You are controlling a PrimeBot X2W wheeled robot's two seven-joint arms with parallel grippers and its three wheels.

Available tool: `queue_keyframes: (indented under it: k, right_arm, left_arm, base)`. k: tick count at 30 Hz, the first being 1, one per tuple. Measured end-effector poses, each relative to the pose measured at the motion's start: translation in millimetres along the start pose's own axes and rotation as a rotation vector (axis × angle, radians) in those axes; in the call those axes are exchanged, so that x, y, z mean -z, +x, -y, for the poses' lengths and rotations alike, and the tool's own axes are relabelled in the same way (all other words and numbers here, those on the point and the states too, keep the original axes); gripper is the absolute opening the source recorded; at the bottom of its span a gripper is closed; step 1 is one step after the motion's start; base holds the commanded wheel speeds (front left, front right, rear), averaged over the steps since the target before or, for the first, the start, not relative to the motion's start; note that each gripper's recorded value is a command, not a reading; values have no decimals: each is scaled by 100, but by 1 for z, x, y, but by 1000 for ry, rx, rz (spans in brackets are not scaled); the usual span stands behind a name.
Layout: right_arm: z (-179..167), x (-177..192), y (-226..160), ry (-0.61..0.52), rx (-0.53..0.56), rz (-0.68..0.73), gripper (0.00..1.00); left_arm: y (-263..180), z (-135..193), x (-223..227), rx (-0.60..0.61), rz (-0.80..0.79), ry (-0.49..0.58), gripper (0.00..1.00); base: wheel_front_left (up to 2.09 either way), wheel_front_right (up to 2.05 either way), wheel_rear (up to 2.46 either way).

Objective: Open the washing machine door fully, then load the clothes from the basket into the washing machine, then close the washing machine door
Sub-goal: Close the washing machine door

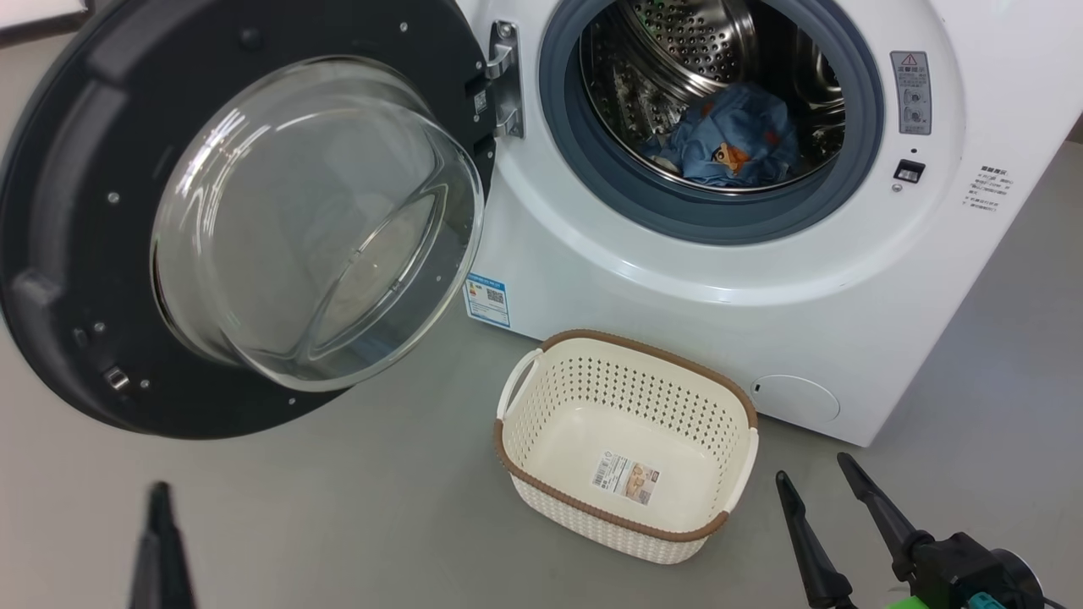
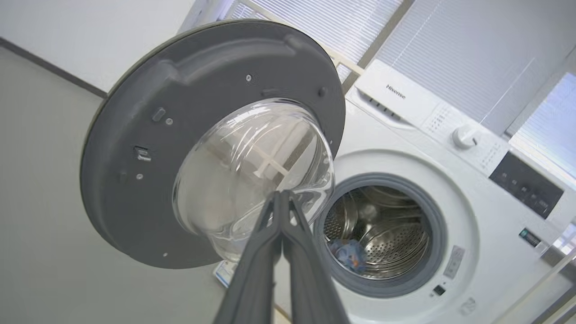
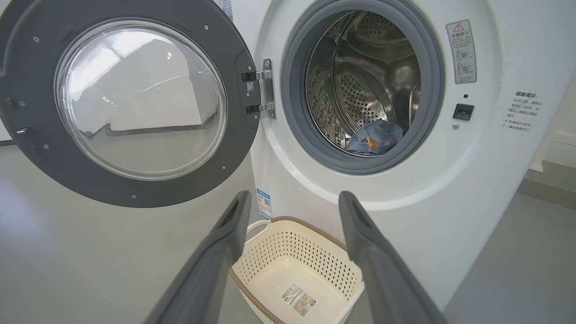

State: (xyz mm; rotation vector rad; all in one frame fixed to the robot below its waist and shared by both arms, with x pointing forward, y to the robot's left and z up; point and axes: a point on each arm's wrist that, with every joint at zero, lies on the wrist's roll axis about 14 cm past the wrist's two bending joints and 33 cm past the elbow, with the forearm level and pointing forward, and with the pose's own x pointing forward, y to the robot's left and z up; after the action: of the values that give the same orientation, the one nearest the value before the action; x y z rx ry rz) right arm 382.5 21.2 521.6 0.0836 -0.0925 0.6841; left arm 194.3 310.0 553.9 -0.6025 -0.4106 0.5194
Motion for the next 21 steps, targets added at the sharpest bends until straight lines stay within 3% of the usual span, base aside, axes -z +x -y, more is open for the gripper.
queue_keyframes:
  k: [4,8,13,21]
  right_arm:
    - [0,-1,0,0,0,2,100]
    - [2,0,1,1,1,1,100]
    - [4,2,3,4,1,-4,100]
    - [8,8,7,12,-2,-21,100]
  left_arm:
    - [12,-1,-36,-16,142,-470,0]
    - [22,-4,-83,24,292,-714,0]
    - [32,-19,-137,73,425,-787,0]
    - [64,-28,-212,148,499,-679,0]
  base:
    - [0,0,0]
    - [0,0,0]
    - [0,0,0]
    - [0,0,0]
